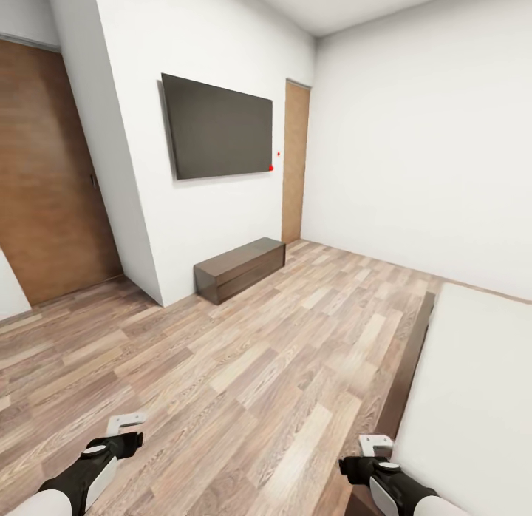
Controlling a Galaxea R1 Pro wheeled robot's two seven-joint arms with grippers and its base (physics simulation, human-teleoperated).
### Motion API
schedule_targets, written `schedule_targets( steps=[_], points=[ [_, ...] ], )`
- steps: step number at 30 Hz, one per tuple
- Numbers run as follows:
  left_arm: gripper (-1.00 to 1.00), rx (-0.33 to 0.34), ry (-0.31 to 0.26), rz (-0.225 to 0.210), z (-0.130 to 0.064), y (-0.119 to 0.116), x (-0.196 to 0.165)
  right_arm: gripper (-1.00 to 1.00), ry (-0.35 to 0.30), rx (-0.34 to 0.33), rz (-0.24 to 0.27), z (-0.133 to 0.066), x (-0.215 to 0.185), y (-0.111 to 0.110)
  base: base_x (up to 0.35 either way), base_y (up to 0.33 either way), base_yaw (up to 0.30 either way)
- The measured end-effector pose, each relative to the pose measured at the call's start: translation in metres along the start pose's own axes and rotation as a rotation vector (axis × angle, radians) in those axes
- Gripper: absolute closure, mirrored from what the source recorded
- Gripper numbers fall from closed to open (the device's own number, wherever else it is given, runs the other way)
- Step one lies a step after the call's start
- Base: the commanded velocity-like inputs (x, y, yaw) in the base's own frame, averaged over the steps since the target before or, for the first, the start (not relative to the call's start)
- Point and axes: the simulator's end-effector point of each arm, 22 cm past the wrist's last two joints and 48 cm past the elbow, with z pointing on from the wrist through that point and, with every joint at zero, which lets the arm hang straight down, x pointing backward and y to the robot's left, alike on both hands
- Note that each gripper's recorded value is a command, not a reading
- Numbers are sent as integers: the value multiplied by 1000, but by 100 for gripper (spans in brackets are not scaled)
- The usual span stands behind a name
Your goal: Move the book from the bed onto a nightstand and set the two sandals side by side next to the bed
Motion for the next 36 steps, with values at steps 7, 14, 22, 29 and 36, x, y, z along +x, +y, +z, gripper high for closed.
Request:
schedule_targets(
  steps=[7,14,22,29,36],
  points=[
    [-100,0,-1,0,0,0,-1,-100,-1,0,1,0,-1,0,0,0,265],
    [-100,1,-7,-2,-2,0,-4,-100,-8,0,1,-2,-4,0,0,0,226],
    [-100,1,-17,-5,-4,0,-8,-100,-18,0,2,-4,-8,0,0,0,188],
    [-100,2,-26,-7,-6,1,-13,-100,-28,0,1,-7,-13,0,11,0,157],
    [-100,4,-36,-10,-9,1,-18,-100,-39,0,4,-10,-17,-1,176,0,116]
  ],
)
